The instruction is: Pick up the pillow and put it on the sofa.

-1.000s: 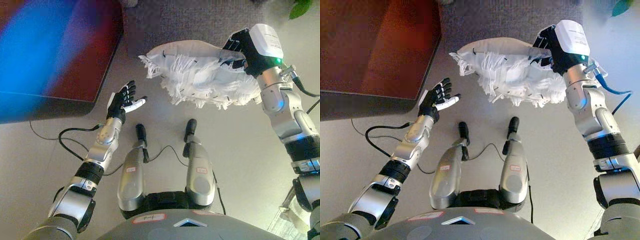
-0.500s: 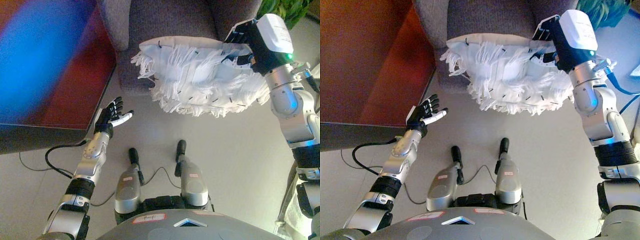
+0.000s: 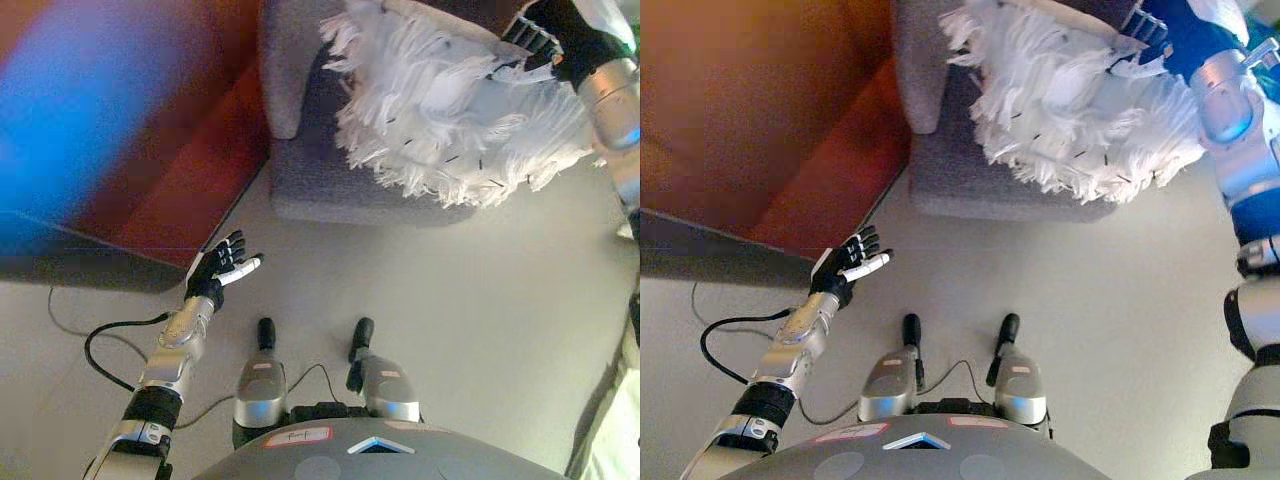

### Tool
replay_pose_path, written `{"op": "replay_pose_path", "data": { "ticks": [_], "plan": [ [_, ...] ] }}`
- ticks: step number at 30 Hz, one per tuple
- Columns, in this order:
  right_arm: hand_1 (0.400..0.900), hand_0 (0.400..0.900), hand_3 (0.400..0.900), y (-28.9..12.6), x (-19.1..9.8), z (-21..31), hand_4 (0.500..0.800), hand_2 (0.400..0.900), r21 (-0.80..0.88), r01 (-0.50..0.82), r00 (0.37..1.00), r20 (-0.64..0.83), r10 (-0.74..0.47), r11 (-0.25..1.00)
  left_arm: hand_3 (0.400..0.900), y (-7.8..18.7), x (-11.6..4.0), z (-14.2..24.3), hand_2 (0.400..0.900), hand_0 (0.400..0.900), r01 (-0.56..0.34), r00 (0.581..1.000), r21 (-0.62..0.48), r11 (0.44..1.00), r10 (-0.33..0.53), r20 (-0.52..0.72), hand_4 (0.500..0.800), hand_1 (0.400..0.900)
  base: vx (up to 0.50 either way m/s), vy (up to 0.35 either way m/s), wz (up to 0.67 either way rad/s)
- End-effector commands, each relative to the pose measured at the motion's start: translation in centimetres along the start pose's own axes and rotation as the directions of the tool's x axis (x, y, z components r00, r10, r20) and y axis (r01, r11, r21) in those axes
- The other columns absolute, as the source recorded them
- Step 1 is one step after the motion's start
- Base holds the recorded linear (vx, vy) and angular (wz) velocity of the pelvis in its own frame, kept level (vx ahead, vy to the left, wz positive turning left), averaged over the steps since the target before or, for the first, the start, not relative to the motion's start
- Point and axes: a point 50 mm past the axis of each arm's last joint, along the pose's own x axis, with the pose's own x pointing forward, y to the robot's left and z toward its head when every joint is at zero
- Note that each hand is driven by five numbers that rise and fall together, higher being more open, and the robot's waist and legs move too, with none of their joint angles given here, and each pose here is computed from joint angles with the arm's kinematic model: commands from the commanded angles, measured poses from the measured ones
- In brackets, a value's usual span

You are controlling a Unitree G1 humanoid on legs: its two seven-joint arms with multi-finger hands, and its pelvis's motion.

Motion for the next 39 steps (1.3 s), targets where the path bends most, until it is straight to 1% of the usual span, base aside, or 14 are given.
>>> {"op": "replay_pose_path", "data": {
  "ticks": [1, 5, 8, 9, 12, 16, 18, 19, 20, 23, 25, 28, 39],
  "plan": [
    [0.4, 0.4, 0.4, -9.7, 1.4, 5.3, 0.5, 0.4, 0.107, 0.296, 0.947, 0.099, -0.306, 0.949, 0.9, 0.3, -0.6, 3.3, 0.9, 0.9, 0.087, 0.982, 0.066, 0.994, -0.097, 0.159, 0.8, 0.9, 0.045, -0.106, 0.28],
    [0.4, 0.4, 0.4, -11.3, 1.3, 3.8, 0.5, 0.4, 0.048, 0.348, 0.938, -0.014, -0.347, 0.936, 0.9, -0.1, -0.8, 3.5, 0.9, 0.9, 0.124, 0.977, 0.069, 0.99, -0.133, 0.165, 0.8, 0.9, 0.022, -0.104, 0.29],
    [0.4, 0.4, 0.4, -13.7, 0.5, 2.4, 0.5, 0.4, -0.02, 0.43, 0.898, -0.095, -0.43, 0.903, 0.9, -0.6, -0.9, 4.0, 0.9, 0.9, 0.156, 0.969, 0.077, 0.985, -0.168, 0.18, 0.8, 0.9, -0.014, -0.073, 0.29],
    [0.4, 0.4, 0.4, -14.8, -0.2, 1.3, 0.5, 0.4, -0.064, 0.462, 0.872, -0.146, -0.466, 0.884, 0.9, -0.8, -0.9, 4.1, 0.9, 0.9, 0.172, 0.966, 0.087, 0.981, -0.186, 0.178, 0.8, 0.9, -0.004, -0.059, 0.36],
    [0.4, 0.4, 0.4, -17.4, -2.0, -0.7, 0.5, 0.4, -0.091, 0.544, 0.803, -0.231, -0.549, 0.834, 0.9, -1.4, -1.0, 4.8, 0.9, 0.9, 0.212, 0.953, 0.097, 0.972, -0.228, 0.199, 0.8, 0.9, 0.005, -0.043, 0.37],
    [0.4, 0.4, 0.4, -20.2, -4.5, -2.8, 0.5, 0.4, -0.104, 0.649, 0.696, -0.318, -0.644, 0.753, 0.9, -1.1, -1.2, 4.6, 0.9, 0.9, 0.201, 0.958, 0.093, 0.975, -0.215, 0.187, 0.8, 0.9, 0.024, -0.04, 0.23],
    [0.4, 0.4, 0.4, -21.2, -5.2, -3.0, 0.5, 0.4, -0.031, 0.721, 0.642, -0.344, -0.685, 0.692, 0.9, -1.0, -1.3, 4.4, 0.9, 0.9, 0.189, 0.963, 0.086, 0.978, -0.201, 0.179, 0.8, 0.9, 0.017, -0.019, 0.12],
    [0.545, 0.545, 0.545, -21.6, -5.8, -3.4, 0.587, 0.545, 0.02, 0.763, 0.604, -0.38, -0.7, 0.647, 0.9, -0.9, -1.3, 4.2, 0.9, 0.9, 0.177, 0.967, 0.084, 0.981, -0.189, 0.172, 0.8, 0.9, 0.009, 0.003, 0.09],
    [0.9, 0.9, 0.9, -21.8, -6.0, -3.6, 0.8, 0.9, 0.037, 0.773, 0.594, -0.393, -0.702, 0.634, 0.9, -0.8, -1.2, 4.2, 0.9, 0.9, 0.171, 0.968, 0.085, 0.982, -0.184, 0.17, 0.8, 0.9, 0.017, 0.006, 0.08],
    [0.9, 0.9, 0.9, -22.0, -6.1, -3.6, 0.8, 0.9, 0.155, 0.801, 0.581, -0.436, -0.688, 0.578, 0.9, -0.9, -1.1, 4.3, 0.9, 0.9, 0.169, 0.969, 0.094, 0.981, -0.183, 0.167, 0.8, 0.9, 0.039, 0.004, -0.02],
    [0.9, 0.9, 0.9, -22.1, -6.2, -3.6, 0.8, 0.9, 0.149, 0.807, 0.571, -0.444, -0.691, 0.571, 0.9, -1.0, -1.2, 4.3, 0.9, 0.9, 0.171, 0.968, 0.094, 0.981, -0.185, 0.168, 0.8, 0.9, 0.024, 0.003, -0.1],
    [0.9, 0.9, 0.9, -22.0, -6.1, -3.5, 0.8, 0.9, 0.149, 0.802, 0.578, -0.438, -0.688, 0.578, 0.9, -1.0, -1.3, 4.7, 0.9, 0.9, 0.177, 0.965, 0.102, 0.979, -0.193, 0.178, 0.8, 0.9, 0.0, 0.008, -0.06],
    [0.9, 0.9, 0.9, -20.9, -5.9, -4.4, 0.8, 0.9, 0.186, 0.806, 0.575, -0.466, -0.672, 0.561, 0.9, -0.9, -1.3, 4.1, 0.9, 0.9, 0.178, 0.969, 0.104, 0.979, -0.193, 0.157, 0.8, 0.9, 0.0, 0.0, 0.0]
  ]
}}
